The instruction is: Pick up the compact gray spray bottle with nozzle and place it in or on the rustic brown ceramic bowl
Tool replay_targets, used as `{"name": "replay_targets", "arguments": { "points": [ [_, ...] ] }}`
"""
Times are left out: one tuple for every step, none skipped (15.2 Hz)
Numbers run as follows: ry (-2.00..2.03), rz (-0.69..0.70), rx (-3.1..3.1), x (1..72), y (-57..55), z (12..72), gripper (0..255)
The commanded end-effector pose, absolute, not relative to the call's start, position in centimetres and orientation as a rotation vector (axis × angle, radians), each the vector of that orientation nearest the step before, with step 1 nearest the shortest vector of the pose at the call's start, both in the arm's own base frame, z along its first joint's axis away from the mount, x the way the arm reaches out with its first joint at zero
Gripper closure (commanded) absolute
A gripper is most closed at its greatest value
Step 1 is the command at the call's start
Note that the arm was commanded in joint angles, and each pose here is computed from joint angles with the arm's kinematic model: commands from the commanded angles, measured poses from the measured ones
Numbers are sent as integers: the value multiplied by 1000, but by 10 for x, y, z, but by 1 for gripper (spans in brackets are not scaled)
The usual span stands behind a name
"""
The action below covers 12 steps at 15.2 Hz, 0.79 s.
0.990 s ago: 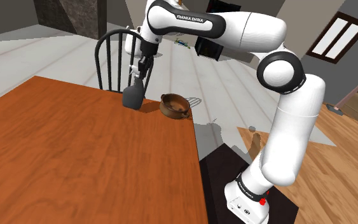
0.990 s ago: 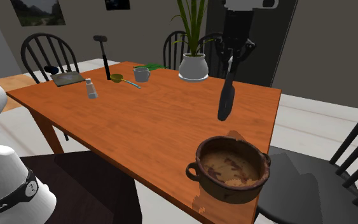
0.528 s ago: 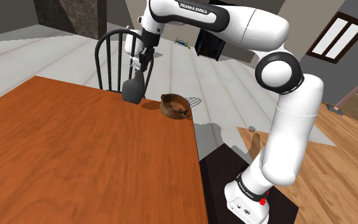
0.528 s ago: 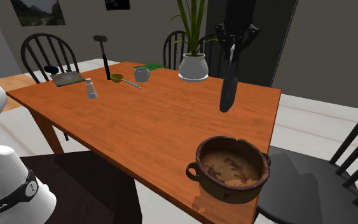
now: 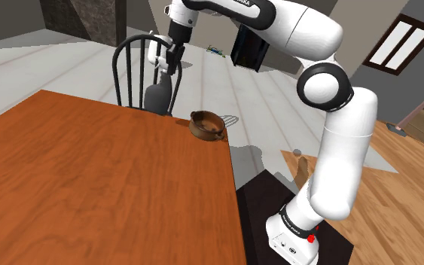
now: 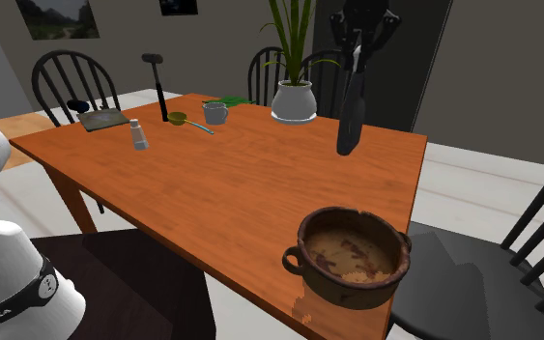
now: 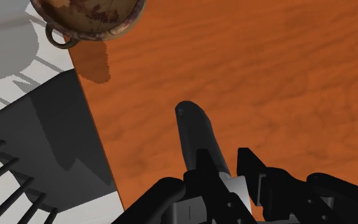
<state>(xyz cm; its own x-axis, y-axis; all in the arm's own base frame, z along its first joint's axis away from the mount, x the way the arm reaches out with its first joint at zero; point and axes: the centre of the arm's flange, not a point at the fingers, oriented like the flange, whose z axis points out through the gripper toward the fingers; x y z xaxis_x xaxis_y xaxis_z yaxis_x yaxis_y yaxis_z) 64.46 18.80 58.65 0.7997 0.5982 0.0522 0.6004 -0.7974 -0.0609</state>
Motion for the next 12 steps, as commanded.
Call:
{"name": "replay_targets", "arguments": {
  "points": [
    [-970,-46,-2910,644,188,598,255],
    [-970,-46,-2910,644,188,603,255],
    [-970,-46,-2910,644,188,609,255],
    [-970,-46,-2910,644,188,614,255],
    [-970,-46,-2910,644,188,617,255],
    [-970,-46,-2910,640,177,621,255],
    [-970,-46,-2910,637,165,626,255],
    [-970,-46,-2910,633,153,630,255],
    [-970,-46,-2910,629,141,635,255],
    [-970,-46,-2910,625,129,640,255],
    [-970,-46,-2910,621,118,644,255],
    [-970,-46,-2910,618,106,649,255]
  ]
}}
